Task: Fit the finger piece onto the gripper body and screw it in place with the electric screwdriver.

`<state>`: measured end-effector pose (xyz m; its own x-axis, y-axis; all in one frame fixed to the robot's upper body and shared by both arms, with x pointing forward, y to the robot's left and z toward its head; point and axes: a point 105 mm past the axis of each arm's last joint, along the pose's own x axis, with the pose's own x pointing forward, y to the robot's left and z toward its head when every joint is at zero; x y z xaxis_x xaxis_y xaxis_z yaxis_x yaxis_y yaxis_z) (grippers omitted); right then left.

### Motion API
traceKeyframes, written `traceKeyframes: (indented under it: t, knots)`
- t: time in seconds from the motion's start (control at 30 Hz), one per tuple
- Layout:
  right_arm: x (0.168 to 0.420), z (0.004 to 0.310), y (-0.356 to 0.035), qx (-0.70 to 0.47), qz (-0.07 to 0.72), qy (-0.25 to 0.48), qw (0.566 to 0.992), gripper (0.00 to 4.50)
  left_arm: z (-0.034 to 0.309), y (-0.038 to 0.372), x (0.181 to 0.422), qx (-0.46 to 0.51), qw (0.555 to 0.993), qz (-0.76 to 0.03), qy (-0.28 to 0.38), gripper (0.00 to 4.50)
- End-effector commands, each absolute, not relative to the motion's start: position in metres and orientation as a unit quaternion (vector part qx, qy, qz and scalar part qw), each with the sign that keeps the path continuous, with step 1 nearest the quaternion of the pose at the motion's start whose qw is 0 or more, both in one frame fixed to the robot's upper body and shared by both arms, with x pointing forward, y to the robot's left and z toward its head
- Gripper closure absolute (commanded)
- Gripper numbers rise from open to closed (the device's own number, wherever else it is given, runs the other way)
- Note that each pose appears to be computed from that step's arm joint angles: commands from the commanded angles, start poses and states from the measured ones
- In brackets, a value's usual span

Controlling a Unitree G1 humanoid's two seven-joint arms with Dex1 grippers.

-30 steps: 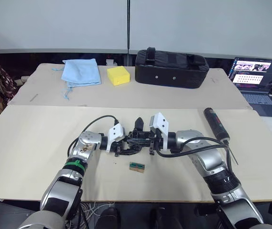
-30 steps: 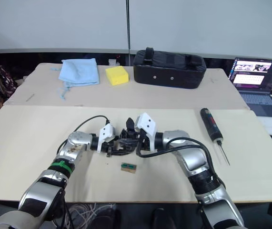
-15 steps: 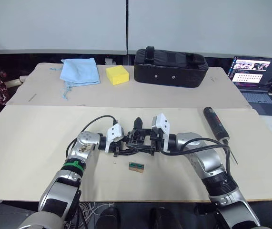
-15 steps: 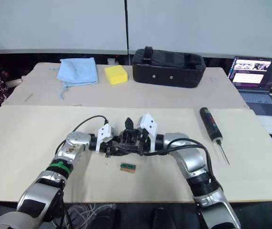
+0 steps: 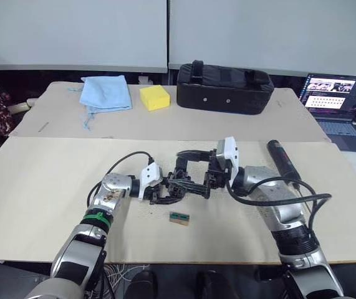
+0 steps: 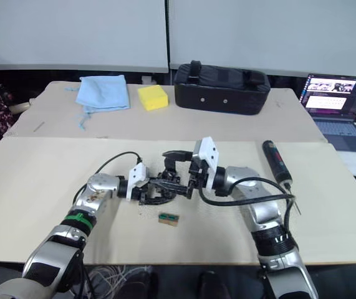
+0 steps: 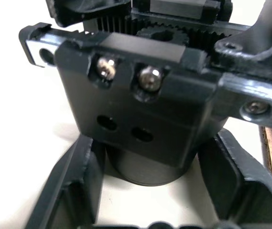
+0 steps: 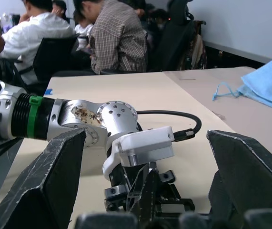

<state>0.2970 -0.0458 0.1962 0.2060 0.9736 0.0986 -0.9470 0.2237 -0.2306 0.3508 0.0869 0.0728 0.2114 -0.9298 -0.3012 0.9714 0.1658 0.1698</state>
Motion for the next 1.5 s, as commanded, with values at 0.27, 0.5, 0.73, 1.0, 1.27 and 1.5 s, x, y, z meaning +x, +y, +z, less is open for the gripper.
traceKeyframes:
  t: [0.27, 0.5, 0.73, 1.0, 1.27, 1.5]
  knots:
    - [0.274, 0.224, -0.092, -0.068, 0.551, -0.144, 0.819, 0.0, 0.078, 0.149, 0.331, 0.166, 0.776, -0.606, 0.052, 0.05]
    - [0.262, 0.185, -0.21, -0.148, 0.348, -0.084, 0.922, 0.0, 0.14, 0.197, 0.313, 0.172, 0.802, -0.57, -0.046, 0.05]
    - [0.198, 0.142, -0.306, -0.149, 0.177, 0.03, 0.973, 0.0, 0.182, 0.201, 0.298, 0.163, 0.796, -0.582, -0.029, 0.05]
    - [0.192, 0.143, -0.327, -0.082, 0.049, 0.021, 0.995, 0.0, 0.219, 0.165, 0.284, 0.127, 0.777, -0.613, -0.067, 0.05]
    - [0.292, 0.159, -0.317, -0.004, 0.103, 0.102, 0.989, 0.0, 0.228, 0.16, 0.285, 0.104, 0.795, -0.594, -0.066, 0.05]
    - [0.365, 0.139, -0.325, -0.077, 0.089, 0.179, 0.977, 0.0, 0.225, 0.153, 0.281, 0.103, 0.801, -0.585, -0.073, 0.05]
